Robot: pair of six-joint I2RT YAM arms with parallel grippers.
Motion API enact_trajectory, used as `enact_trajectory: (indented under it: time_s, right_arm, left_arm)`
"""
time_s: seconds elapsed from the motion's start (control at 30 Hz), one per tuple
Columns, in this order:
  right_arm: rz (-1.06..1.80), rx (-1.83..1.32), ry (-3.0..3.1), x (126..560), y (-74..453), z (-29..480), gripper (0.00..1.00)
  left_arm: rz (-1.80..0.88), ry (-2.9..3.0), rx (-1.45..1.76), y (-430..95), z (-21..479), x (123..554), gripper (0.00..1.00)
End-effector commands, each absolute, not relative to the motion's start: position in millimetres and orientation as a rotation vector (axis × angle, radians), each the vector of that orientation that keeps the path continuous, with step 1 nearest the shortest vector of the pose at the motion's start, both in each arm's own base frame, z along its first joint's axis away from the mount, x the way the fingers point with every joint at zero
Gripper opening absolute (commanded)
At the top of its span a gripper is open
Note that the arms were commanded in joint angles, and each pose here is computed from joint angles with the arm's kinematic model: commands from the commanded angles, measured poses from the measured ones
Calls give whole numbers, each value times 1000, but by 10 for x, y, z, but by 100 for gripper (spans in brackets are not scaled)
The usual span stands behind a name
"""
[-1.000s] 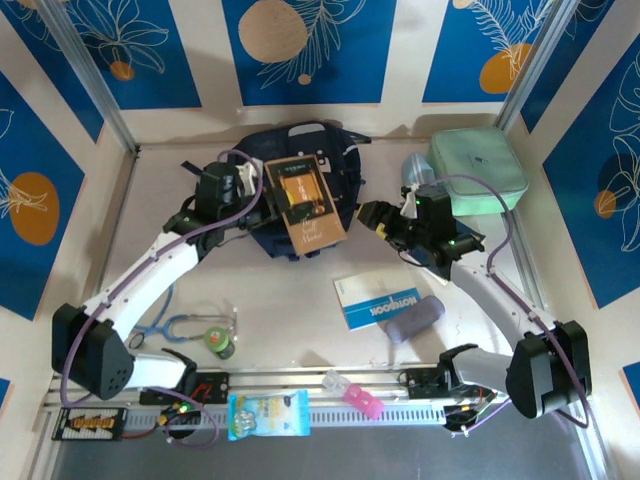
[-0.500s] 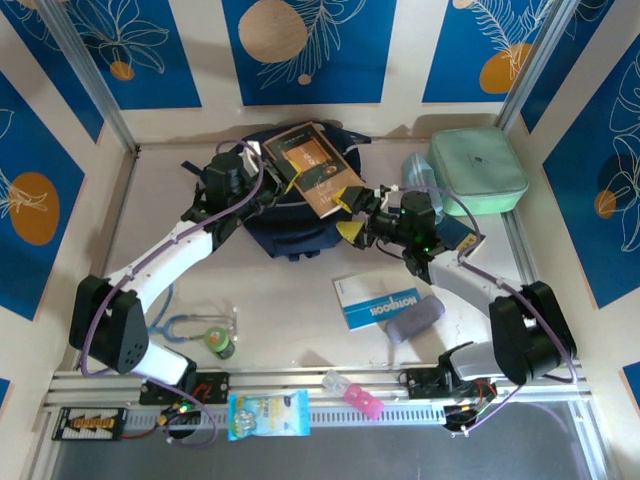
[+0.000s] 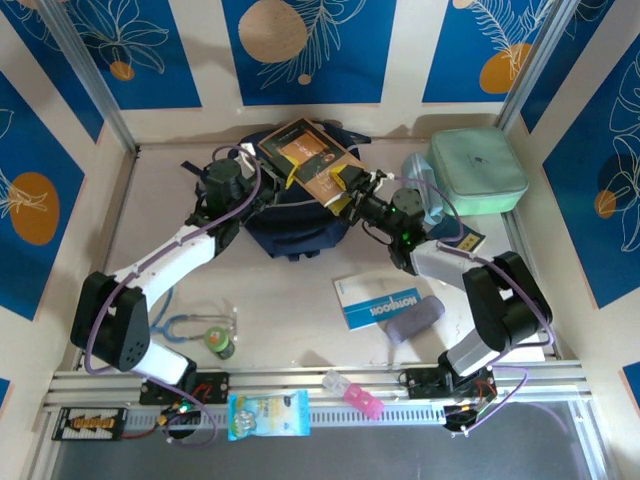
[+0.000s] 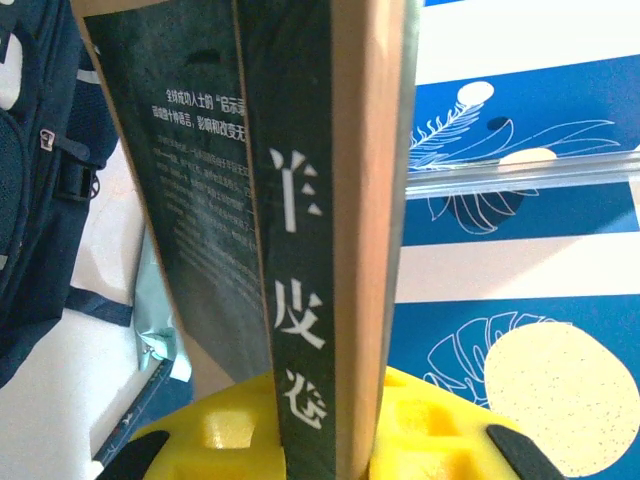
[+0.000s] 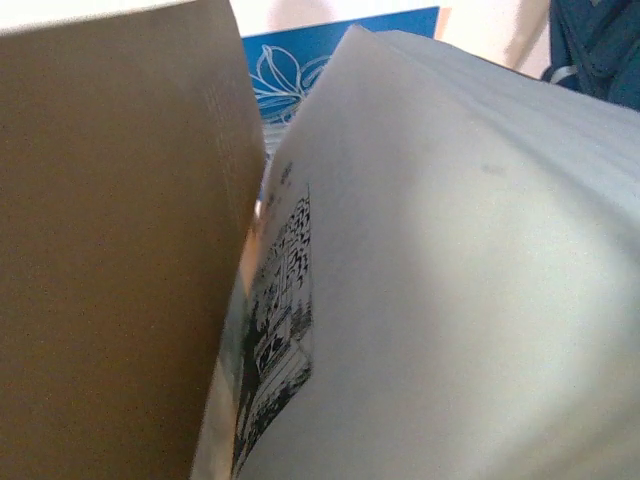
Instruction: Pack books, pencil case, and school supplies into a backpack
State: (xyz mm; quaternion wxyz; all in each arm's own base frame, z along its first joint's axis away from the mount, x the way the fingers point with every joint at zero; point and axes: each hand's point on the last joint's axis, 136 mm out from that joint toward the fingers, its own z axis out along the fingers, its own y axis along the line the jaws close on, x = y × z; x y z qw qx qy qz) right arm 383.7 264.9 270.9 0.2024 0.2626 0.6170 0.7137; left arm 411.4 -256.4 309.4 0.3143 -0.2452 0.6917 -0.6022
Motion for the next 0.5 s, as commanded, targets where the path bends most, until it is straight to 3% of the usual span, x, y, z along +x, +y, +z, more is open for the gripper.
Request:
enact_trajectory:
  time_s: [0.0, 0.23, 0.37, 0.4, 0.47]
  right_arm:
    - [2034, 715, 1571, 3885, 2569, 3036, 68]
    - [1926, 763, 1595, 3820, 2331, 2977, 43]
    - [1858, 749, 1610, 3798, 2212, 3024, 18]
    - [1836, 753, 1620, 3802, 2177, 3020, 13]
    - [1781, 745, 1641, 3789, 2108, 3028, 9]
  left_arm:
    - [-1659, 1684, -585, -2567, 3453, 4134, 0]
    - [-1610, 1737, -598, -2535, 3307, 4167, 0]
    - [-1554, 1830, -540, -2595, 3218, 4153, 0]
    - [-1510, 1874, -517, -2602, 3178, 4142, 2]
    - [-1393, 1969, -434, -2609, 3073, 4105, 23]
